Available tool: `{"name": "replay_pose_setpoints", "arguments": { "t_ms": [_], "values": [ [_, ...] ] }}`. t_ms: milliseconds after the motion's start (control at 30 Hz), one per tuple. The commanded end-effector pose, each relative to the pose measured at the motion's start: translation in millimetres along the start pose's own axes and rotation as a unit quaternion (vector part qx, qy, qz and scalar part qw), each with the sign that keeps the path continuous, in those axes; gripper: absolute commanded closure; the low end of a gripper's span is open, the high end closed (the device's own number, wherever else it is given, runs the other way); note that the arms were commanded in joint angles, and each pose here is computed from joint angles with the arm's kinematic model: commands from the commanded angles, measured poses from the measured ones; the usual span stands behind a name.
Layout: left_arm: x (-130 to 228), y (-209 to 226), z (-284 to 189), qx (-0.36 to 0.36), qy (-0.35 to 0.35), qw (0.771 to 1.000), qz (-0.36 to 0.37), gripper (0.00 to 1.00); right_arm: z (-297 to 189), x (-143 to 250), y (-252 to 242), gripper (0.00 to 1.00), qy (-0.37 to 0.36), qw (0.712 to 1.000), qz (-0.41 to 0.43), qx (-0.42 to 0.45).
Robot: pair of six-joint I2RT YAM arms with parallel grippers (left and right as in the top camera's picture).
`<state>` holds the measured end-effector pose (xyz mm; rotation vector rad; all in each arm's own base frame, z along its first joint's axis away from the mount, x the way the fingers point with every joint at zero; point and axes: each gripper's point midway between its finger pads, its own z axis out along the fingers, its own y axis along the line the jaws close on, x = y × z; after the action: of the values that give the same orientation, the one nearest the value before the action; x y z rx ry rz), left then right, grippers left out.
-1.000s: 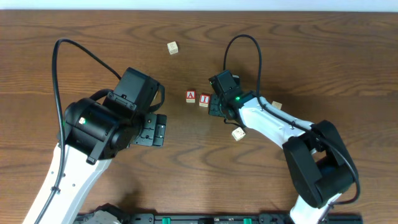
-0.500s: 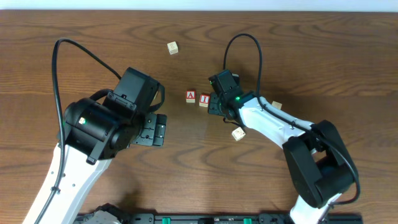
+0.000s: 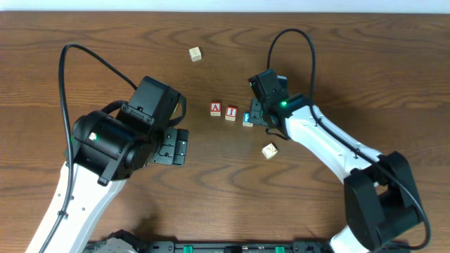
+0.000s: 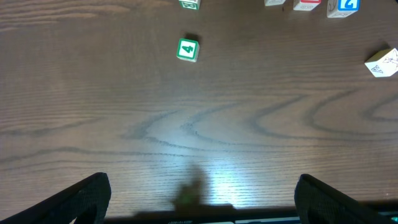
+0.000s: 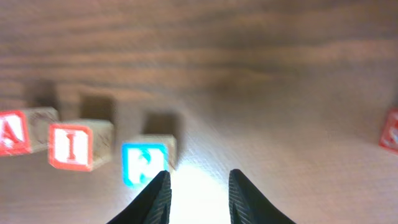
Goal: Spell out Ai2
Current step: 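Carry the 2 block and lower it right of the I block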
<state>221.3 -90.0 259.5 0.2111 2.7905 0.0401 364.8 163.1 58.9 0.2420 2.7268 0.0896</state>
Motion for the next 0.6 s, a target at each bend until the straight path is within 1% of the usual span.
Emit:
{"name": "replay_pose_setpoints", "arguments": {
  "t_ms": [0,133,200,333,567],
  "values": [
    [1,1,2,-0.002,0.004,1.000,-0.005,0.05,-3,1,-3,0.71,0.001,1.000,0.011,0.011],
    [1,1,2,-0.002,0.004,1.000,-0.005,0.05,-1,6,1,0.72,0.002,1.000,0.010,0.010],
    [1,1,2,-0.002,0.005,1.000,-0.005,0.04,2,8,1,0.76,0.005,1.000,0.011,0.012],
    [1,1,2,-0.002,0.004,1.000,-0.005,0.05,17,18,-2,0.88,0.024,0.999,0.012,0.027],
    [1,1,2,-0.002,0.004,1.000,-0.005,0.05,45,34,-4,0.88,0.050,0.998,0.009,0.042]
  ]
}}
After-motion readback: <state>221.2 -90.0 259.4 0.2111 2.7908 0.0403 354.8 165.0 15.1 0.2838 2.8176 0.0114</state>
